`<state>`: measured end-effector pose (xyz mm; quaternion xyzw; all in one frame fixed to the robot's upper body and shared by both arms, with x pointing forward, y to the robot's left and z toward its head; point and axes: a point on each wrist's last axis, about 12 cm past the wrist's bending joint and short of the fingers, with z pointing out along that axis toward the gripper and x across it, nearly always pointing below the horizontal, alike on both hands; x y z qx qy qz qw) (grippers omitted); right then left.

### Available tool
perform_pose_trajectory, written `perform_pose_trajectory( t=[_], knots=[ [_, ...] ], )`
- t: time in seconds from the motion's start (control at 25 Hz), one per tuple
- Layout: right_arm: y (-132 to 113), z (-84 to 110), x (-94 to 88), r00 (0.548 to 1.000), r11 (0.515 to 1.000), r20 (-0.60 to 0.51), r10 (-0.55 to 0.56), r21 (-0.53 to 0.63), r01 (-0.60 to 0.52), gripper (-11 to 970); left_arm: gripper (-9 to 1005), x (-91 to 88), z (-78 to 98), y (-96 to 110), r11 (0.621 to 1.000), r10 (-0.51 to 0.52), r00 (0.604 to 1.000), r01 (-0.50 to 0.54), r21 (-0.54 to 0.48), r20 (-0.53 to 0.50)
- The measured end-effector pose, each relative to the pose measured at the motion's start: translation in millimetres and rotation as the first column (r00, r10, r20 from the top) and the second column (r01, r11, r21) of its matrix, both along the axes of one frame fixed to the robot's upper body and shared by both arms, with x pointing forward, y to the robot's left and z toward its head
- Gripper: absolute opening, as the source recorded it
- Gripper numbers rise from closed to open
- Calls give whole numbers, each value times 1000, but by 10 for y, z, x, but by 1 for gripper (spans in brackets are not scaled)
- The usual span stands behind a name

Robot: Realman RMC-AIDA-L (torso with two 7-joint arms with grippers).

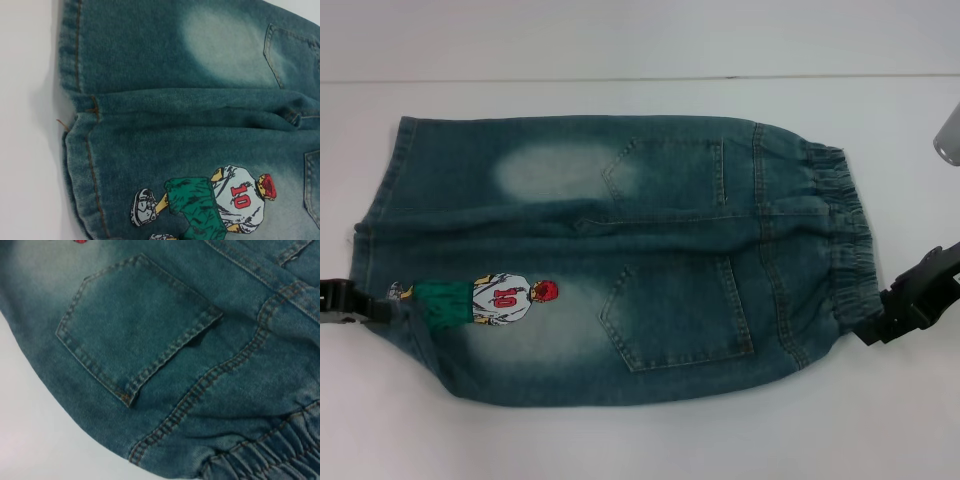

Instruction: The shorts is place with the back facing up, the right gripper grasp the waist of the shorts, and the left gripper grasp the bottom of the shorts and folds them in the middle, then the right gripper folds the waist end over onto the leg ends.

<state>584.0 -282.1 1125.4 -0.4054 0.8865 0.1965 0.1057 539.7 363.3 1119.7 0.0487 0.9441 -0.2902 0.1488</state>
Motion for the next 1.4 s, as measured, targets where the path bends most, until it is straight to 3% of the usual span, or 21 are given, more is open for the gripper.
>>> perform_pose_trajectory(
  t=[0.2, 0.76, 0.96, 1.4],
  knots=[
    [6, -1, 3, 1000, 1000, 3, 4, -1, -4, 566, 7, 4, 1, -2, 1000, -5, 1000, 5, 2, 5],
    [21, -8, 20, 1000, 1000, 21, 5, -1, -5, 111, 7, 5, -2, -10, 1000, -7, 1000, 7, -3, 10],
    [27, -25, 15, 1000, 1000, 29, 7, 5, -8, 44, 7, 23, 15, 8, 1000, 2, 1000, -2, -5, 26],
    [-84, 30, -19, 998, 998, 56, -18, 57, 14, 45, 6, 81, 93, -16, 999, 5, 997, -2, -36, 73]
  ],
)
